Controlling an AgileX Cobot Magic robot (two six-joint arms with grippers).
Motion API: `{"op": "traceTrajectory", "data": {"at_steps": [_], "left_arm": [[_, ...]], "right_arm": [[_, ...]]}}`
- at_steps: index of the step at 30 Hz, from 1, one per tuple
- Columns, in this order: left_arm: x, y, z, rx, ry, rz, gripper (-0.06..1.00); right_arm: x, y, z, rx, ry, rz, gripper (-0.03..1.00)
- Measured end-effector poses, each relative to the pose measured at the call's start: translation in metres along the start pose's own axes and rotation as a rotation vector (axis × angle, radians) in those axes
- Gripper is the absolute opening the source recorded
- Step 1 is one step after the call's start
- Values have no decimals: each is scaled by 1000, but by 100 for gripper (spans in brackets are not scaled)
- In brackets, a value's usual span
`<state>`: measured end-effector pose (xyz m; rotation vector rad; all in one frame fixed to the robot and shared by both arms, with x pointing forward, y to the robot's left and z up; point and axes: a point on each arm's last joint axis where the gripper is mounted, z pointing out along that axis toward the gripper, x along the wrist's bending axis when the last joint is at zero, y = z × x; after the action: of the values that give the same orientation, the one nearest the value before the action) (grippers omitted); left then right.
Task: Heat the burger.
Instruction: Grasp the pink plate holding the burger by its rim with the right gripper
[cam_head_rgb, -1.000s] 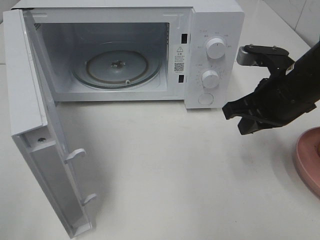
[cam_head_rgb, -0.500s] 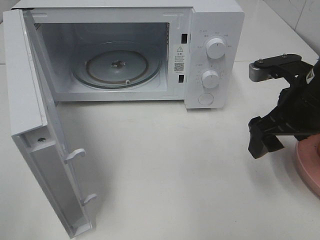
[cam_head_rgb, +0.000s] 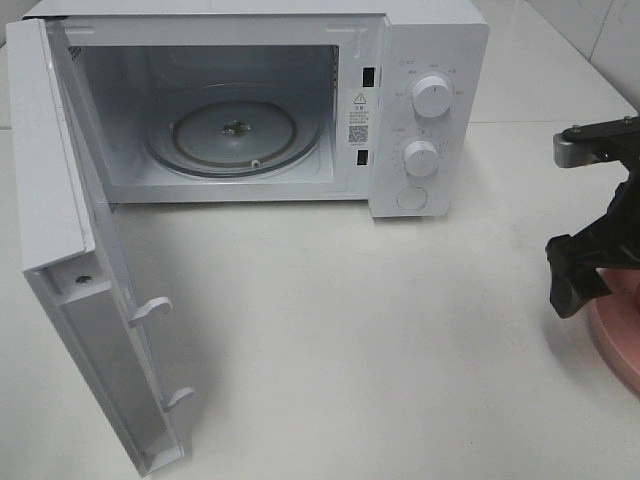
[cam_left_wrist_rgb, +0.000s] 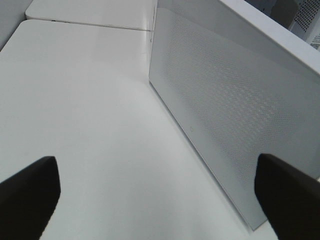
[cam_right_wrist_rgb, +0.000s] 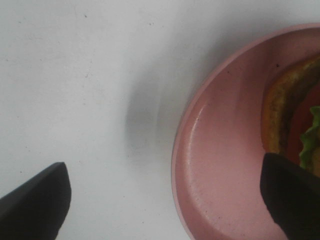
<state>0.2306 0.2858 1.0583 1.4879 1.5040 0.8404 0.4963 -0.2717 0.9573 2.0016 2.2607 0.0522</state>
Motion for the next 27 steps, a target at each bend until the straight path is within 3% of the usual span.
{"op": "traceTrajectory", "data": {"at_steps": [15,27], "left_arm": [[0,0,0,0,0,0,98],[0,0,0,0,0,0,98]], "right_arm": [[-2,2,44,156,-17,4,94],[-9,6,58,146,-20,26,91]]}}
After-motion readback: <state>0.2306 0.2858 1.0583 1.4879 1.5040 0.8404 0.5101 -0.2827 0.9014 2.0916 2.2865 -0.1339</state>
